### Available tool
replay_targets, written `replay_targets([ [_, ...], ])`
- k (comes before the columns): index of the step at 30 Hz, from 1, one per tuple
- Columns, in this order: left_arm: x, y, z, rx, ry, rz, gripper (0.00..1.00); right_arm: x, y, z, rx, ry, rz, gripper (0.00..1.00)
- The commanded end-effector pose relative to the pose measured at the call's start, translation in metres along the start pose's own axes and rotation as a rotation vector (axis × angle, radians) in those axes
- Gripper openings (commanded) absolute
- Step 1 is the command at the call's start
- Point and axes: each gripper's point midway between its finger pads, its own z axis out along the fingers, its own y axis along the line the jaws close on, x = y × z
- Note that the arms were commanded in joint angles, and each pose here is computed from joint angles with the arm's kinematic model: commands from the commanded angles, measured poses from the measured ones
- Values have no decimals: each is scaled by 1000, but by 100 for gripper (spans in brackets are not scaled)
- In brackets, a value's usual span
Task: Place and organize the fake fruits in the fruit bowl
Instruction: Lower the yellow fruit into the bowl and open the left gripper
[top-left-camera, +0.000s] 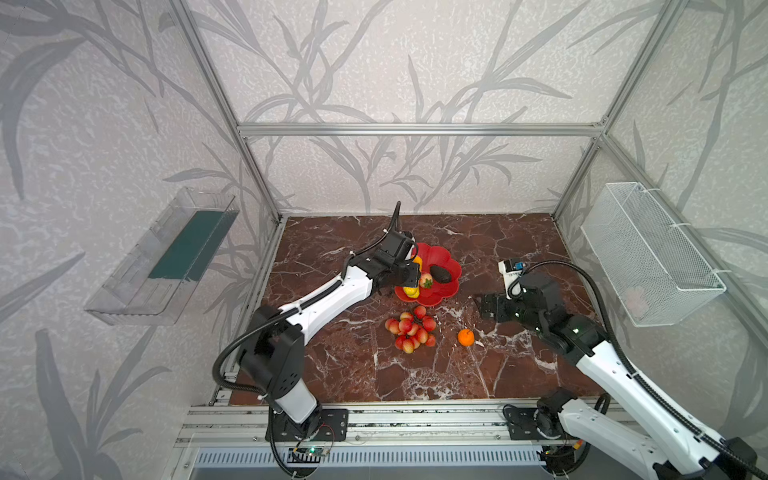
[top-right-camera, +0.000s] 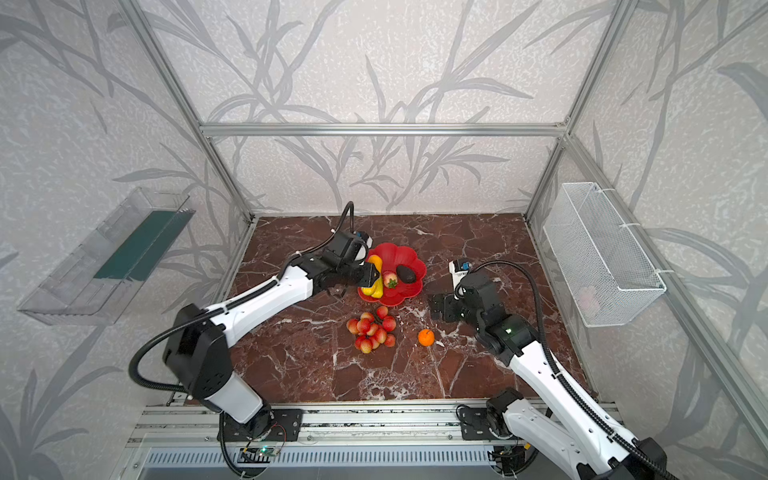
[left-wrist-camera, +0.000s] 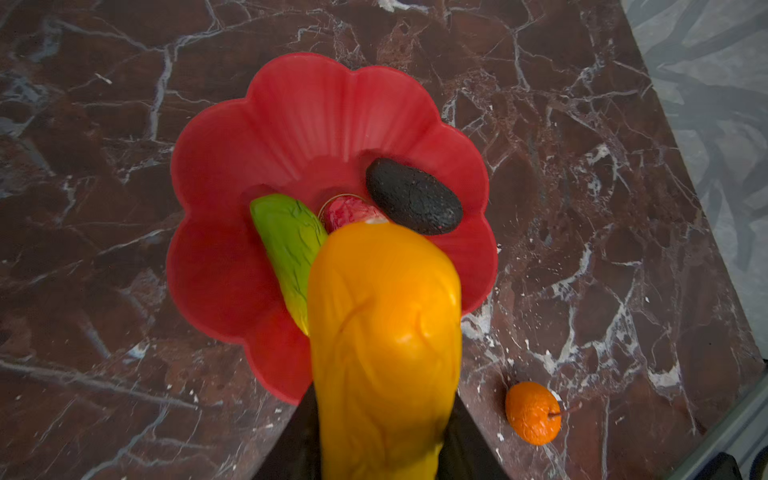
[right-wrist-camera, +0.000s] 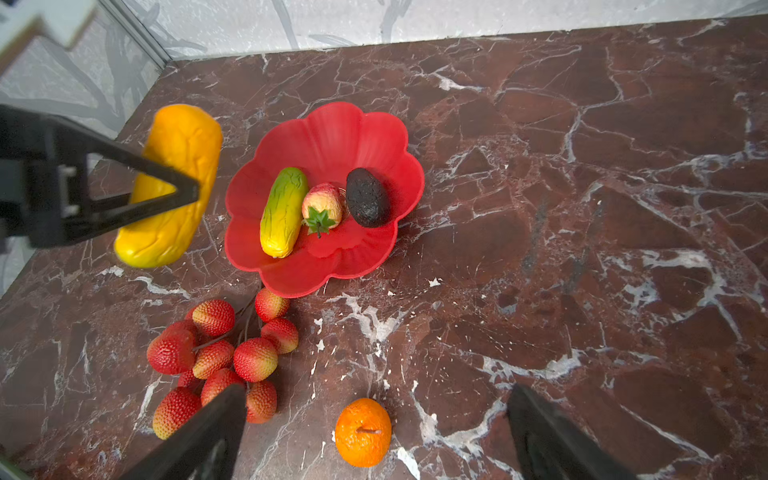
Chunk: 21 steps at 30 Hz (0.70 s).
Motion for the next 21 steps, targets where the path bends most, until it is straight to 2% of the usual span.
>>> replay_targets([
  [1, -10, 5, 17, -13, 29, -17, 34, 13, -4, -4, 6, 32, 10, 97],
  [8, 1, 26, 49, -71, 58, -131, 32, 23, -5, -1, 0, 64, 8, 97],
  [14, 8, 42, 53, -144, 54, -184, 33, 40, -8, 10, 6, 119, 17, 97],
  [21, 17, 54, 62, -159, 65, -246, 34, 56, -9, 23, 4, 171, 34, 96],
])
